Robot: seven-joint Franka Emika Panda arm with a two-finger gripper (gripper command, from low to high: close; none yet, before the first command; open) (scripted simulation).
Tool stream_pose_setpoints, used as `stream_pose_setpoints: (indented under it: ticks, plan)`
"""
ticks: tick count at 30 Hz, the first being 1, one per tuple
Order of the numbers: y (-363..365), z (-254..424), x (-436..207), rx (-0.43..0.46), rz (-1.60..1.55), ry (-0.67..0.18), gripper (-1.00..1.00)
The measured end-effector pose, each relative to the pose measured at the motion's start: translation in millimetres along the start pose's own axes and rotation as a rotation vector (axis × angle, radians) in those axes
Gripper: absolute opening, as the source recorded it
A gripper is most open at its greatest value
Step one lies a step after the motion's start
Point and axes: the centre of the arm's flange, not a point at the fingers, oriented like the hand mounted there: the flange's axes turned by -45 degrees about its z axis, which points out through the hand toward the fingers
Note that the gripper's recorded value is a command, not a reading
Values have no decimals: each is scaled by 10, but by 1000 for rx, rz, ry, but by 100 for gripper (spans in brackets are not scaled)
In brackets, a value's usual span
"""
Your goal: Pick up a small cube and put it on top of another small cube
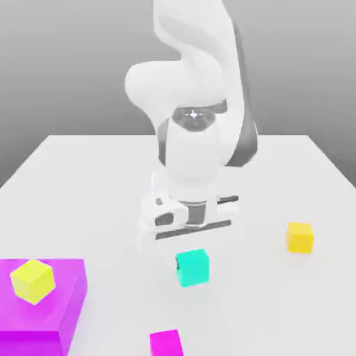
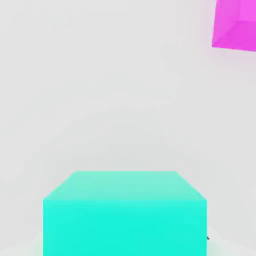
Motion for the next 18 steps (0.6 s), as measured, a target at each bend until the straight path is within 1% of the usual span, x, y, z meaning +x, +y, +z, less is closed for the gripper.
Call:
stream_pose_setpoints:
  ticks: [2,7,11,15,18]
  plan:
    - [-469,-78,106,5,-195,2,-100]
    - [-1313,-250,133,12,-600,5,-100]
    - [-2035,-370,-19,10,-947,3,-100]
    - [-2689,-463,-317,1,-1287,-4,-100]
    - [-2812,-302,-370,-8,-1355,-7,-100]
